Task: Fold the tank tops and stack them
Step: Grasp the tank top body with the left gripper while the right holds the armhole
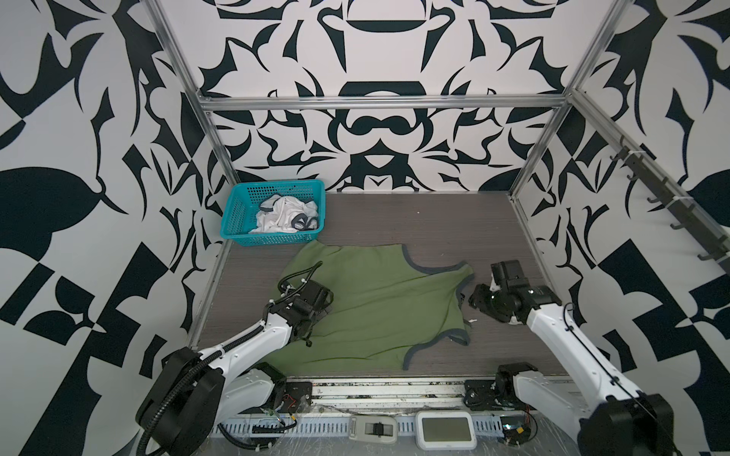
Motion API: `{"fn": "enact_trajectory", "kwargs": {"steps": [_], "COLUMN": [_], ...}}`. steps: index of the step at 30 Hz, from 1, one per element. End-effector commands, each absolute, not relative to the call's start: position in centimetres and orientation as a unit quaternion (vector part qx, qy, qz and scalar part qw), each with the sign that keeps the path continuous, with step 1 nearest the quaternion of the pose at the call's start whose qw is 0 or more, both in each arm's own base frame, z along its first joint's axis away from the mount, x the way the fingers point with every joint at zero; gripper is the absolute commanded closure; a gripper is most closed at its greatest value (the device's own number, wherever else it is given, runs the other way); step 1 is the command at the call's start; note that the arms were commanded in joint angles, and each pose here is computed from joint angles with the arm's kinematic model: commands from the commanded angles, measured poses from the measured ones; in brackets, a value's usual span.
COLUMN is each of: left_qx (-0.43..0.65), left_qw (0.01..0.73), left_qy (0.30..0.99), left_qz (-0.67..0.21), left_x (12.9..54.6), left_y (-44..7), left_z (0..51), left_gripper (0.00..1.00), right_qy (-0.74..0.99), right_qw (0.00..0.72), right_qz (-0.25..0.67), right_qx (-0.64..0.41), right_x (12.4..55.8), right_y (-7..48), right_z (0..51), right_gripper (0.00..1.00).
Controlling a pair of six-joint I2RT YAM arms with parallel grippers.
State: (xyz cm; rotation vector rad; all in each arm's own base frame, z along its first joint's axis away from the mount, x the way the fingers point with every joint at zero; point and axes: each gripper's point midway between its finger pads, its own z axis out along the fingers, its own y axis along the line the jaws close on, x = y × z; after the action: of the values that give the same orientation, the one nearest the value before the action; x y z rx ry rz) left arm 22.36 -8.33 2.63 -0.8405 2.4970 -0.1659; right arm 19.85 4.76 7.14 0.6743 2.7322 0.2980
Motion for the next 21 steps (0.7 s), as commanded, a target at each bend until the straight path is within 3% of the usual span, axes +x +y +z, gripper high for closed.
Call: {"fn": "enact_trajectory", "kwargs": {"steps": [1, 10, 21], "left_qx": [-0.321, -0.326, -0.330], "left_qw": [0.212, 0.214, 0.220], "left_qy": [0.922, 0.920, 0.918], "left_qz": [-0.039, -0.035, -0.030], "left_x": [20.5, 19.9, 19.7], "left_y": [-7.5, -6.9, -6.4], "left_z": [0.6, 0.5, 0.7], "left_gripper": [0.04, 0.04, 0.03], "right_qy": [0.948, 0.960, 0.967], "right_qw": [0.115, 0.095, 0.079], "right_qz": [0.093, 0.080, 0.036], "right_qx": [0.280, 0.251, 0.240], "right_x": [16.9, 15.9, 15.2], "right_y": [5.5, 7.8, 7.1], "right_z": [5.3, 3.1, 1.6], "right_gripper": [0.48, 0.58, 0.53]}}
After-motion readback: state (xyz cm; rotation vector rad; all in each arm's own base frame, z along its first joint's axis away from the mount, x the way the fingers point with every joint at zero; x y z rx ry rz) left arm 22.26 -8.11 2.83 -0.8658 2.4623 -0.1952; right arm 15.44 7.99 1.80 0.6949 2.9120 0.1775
